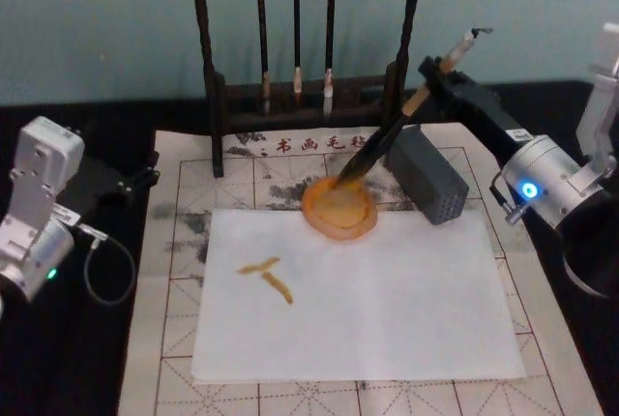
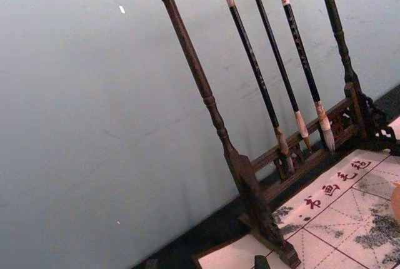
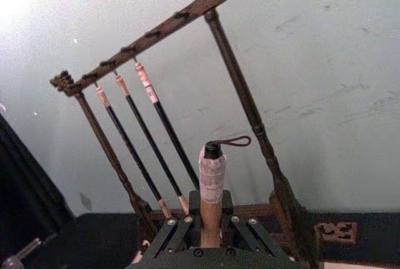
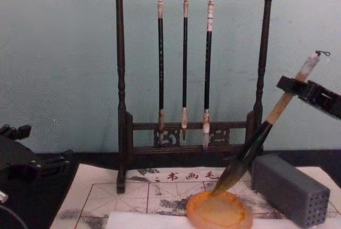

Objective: Pick up the brush from the inkstone, write on the paper, then place the brush back to its original position.

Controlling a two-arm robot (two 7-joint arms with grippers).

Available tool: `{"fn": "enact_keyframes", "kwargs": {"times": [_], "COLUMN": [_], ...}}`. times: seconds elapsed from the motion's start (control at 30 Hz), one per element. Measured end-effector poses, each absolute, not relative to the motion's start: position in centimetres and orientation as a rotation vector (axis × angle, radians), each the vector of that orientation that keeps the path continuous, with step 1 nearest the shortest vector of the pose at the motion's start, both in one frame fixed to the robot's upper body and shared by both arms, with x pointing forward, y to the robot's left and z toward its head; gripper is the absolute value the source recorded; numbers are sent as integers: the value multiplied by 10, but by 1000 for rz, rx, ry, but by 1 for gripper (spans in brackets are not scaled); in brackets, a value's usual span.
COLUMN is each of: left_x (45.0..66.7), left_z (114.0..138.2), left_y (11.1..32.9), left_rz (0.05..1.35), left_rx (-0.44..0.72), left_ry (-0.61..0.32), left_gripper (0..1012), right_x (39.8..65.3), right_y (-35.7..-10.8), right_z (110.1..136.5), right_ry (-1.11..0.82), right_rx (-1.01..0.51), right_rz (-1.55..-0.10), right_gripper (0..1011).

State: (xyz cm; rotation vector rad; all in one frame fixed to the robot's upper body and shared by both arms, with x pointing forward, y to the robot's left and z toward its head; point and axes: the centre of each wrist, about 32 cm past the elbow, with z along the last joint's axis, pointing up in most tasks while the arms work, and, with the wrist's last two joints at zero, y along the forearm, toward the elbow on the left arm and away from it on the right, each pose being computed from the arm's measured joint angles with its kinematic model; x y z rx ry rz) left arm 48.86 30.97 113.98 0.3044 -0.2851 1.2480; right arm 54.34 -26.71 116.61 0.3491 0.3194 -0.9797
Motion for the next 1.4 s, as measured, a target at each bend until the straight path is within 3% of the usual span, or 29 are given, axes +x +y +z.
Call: {"fn": "enact_keyframes", "kwargs": {"times": [1.4], "left_x": [489], "left_z": [1140], "left_y": [310], "left_rz": [1248], "left_rx": [304], "left_ry": [-285], "left_gripper": [1001], "right_x": [546], "right_y": [-263], "right_z": [1164], "right_ry": [72], "right_rx": [305], "right_rz": [-1004], "right_gripper": [195]}}
